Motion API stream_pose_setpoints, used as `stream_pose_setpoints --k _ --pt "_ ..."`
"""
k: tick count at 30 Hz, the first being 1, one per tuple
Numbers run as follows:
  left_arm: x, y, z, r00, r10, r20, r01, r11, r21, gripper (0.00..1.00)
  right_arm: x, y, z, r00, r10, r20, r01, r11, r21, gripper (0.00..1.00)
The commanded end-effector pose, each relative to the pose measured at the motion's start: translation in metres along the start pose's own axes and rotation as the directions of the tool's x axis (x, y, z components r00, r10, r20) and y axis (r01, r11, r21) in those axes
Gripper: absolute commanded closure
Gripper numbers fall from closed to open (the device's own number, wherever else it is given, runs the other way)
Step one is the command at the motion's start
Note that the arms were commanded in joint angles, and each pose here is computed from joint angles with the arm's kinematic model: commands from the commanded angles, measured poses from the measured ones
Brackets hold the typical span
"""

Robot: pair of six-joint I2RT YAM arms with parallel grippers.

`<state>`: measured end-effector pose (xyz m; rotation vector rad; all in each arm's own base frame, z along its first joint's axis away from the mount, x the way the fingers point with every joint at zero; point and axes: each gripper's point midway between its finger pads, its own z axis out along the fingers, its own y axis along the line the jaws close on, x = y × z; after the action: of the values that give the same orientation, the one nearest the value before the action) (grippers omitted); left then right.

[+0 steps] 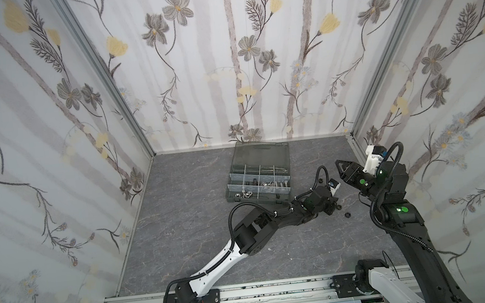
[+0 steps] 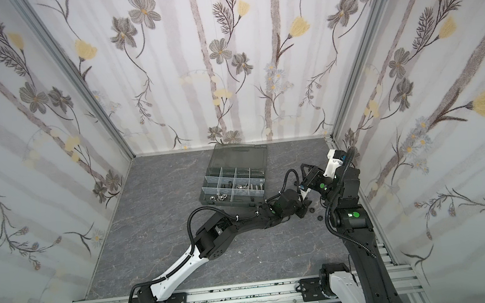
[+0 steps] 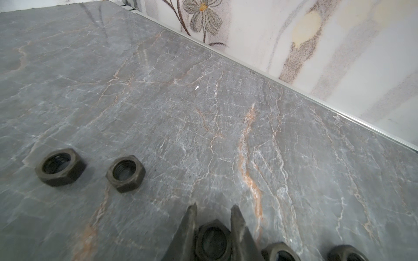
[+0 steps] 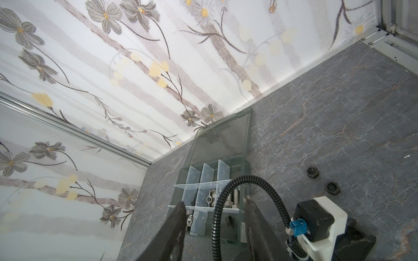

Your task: Sort the screws and nuts into containers

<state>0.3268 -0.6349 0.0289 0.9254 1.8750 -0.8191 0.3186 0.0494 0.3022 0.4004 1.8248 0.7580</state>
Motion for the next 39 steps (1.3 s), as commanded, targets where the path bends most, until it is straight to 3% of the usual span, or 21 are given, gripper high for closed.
stream_pose_setpoints --k 1,10,19,33,39 --pt "-0.003 0.000 -0.010 1.000 0.010 -0.020 -0.010 1.000 -0.010 0.79 -0.004 -0.001 -0.002 1.000 -0.011 0.024 0.010 1.000 0.012 0.56" --pt "-0.050 -0.007 -0.055 0.998 -0.001 0.058 0.001 1.000 -0.006 0.81 -0.008 -0.003 -0.003 0.999 0.006 0.045 -0.007 1.000 0.023 0.56" --pt "-0.067 0.010 -0.106 0.993 -0.073 0.089 0.077 0.996 -0.048 0.82 0.002 -0.011 0.003 1.000 0.021 0.003 -0.021 0.999 0.033 0.55" --pt "-0.056 0.068 -0.164 0.981 -0.174 0.090 0.187 0.968 -0.169 0.82 0.033 -0.038 0.010 0.997 0.028 -0.070 -0.022 0.996 0.085 0.55" --pt "-0.032 0.088 -0.177 0.978 -0.201 0.058 0.208 0.953 -0.220 0.82 0.044 -0.048 0.012 0.995 0.028 -0.095 -0.018 0.994 0.104 0.55"
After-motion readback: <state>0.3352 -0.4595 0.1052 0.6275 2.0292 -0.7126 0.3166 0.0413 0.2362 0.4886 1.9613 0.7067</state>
